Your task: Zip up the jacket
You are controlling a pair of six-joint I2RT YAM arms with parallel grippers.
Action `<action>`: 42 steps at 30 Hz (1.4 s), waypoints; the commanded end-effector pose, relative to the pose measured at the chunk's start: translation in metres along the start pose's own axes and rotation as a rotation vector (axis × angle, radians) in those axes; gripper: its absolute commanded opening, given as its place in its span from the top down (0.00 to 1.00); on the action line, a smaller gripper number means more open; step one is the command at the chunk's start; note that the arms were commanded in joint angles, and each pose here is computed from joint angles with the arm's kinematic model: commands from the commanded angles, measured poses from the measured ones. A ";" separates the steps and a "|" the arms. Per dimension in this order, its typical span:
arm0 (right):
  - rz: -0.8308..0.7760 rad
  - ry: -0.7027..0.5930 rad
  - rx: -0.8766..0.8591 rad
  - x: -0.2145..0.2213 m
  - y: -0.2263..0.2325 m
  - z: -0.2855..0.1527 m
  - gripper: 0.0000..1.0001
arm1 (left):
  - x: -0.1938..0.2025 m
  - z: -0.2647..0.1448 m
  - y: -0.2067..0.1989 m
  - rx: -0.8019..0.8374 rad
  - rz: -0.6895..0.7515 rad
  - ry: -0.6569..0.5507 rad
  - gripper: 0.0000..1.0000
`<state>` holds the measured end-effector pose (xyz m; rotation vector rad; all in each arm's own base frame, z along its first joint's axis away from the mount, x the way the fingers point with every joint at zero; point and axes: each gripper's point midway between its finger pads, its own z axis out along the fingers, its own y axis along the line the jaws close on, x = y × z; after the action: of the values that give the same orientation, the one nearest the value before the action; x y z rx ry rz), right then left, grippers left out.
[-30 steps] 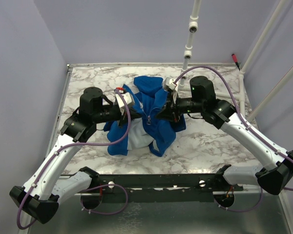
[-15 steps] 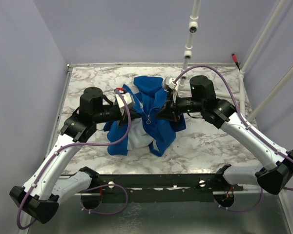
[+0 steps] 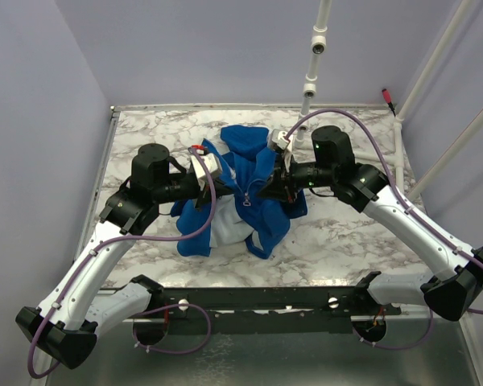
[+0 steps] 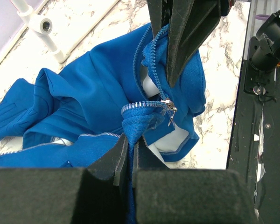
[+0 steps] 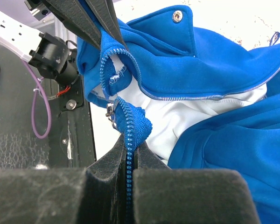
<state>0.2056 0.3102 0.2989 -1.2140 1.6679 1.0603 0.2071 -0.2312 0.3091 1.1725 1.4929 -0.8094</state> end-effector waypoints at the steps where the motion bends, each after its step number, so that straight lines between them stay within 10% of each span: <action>1: -0.015 -0.006 -0.010 -0.003 0.005 -0.002 0.99 | -0.006 -0.001 -0.001 0.006 0.023 -0.014 1.00; 42: -0.042 -0.069 -0.021 -0.024 0.013 -0.003 0.99 | -0.001 -0.001 -0.002 0.011 0.027 -0.007 1.00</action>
<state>0.2025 0.3158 0.2997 -1.2227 1.6591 1.0829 0.2072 -0.2311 0.3089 1.1756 1.4905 -0.8065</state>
